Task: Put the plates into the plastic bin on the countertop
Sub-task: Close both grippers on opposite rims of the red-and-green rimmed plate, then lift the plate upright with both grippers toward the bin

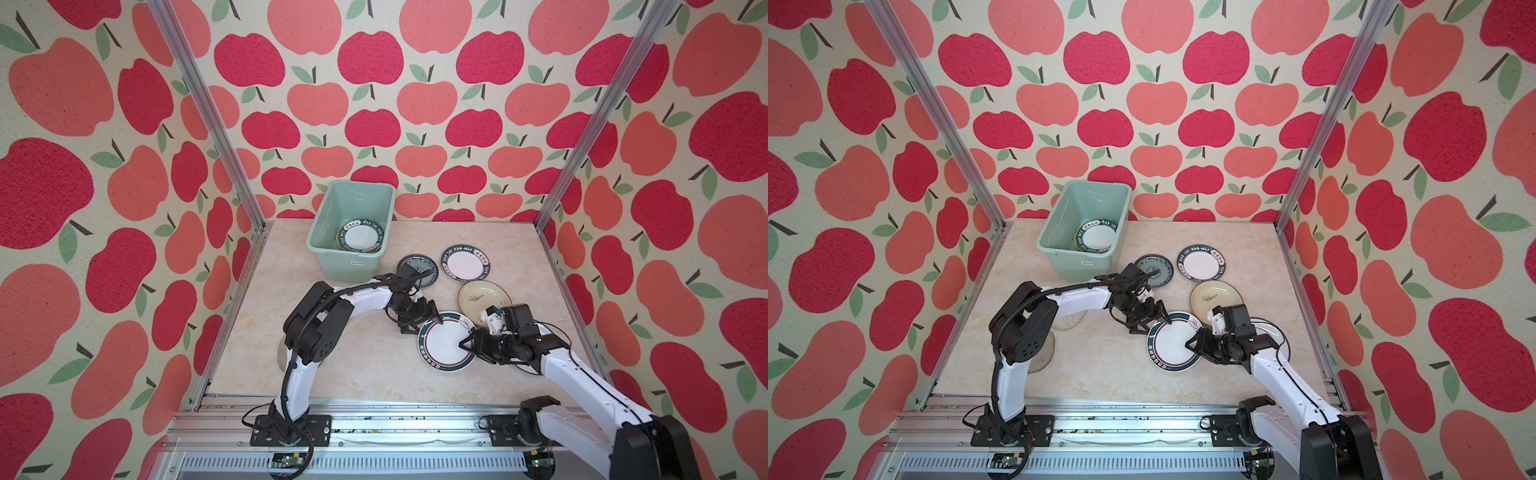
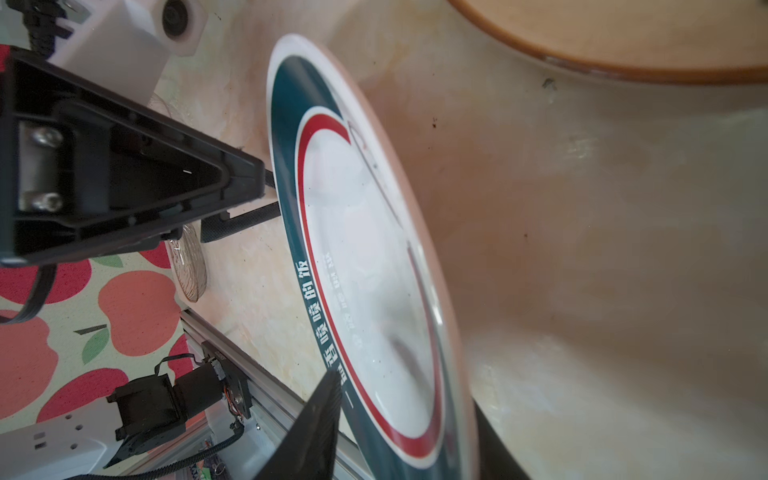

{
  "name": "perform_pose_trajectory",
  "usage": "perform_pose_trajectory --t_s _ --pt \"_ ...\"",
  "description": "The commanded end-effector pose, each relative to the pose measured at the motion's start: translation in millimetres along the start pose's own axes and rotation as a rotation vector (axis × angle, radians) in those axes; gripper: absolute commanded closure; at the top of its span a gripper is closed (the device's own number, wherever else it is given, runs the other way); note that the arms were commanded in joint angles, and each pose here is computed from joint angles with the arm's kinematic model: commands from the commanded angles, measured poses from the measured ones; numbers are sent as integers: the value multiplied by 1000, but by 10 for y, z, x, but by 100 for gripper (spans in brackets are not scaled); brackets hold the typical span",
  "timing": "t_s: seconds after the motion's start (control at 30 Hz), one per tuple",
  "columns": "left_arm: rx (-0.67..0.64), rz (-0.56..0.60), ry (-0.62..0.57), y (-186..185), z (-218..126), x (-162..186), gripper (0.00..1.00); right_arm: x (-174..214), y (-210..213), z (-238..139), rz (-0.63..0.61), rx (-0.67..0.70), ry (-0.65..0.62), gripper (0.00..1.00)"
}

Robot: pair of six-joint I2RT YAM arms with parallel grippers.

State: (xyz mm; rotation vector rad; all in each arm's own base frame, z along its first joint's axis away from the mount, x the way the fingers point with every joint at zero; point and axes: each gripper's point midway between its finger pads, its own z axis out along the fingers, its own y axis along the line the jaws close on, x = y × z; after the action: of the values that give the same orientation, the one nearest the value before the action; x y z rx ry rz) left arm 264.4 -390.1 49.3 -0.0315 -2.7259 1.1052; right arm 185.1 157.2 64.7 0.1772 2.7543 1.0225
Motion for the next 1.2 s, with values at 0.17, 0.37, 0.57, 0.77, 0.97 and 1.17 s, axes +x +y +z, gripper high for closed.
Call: perform_pose_trajectory --t_s 0.17,0.37,0.57,0.77,0.97,1.17 --pt "7 1 23 -83 36 38 14 -48 92 8 -34 -22 12 78" --pt "20 21 -8 -157 -77 16 14 -54 84 -46 -29 -1 -1 89" --pt "33 70 -70 -334 -411 34 13 -57 144 -187 -29 13 -20 96" --pt "-69 261 -165 -633 -1067 199 11 -111 361 -437 -48 -21 -73 99" --pt "-180 517 -326 -965 -1921 387 11 -240 745 -737 -92 -103 -131 100" --pt "-149 737 -490 -1297 -2693 637 9 -409 1300 -1075 -175 -247 -176 99"
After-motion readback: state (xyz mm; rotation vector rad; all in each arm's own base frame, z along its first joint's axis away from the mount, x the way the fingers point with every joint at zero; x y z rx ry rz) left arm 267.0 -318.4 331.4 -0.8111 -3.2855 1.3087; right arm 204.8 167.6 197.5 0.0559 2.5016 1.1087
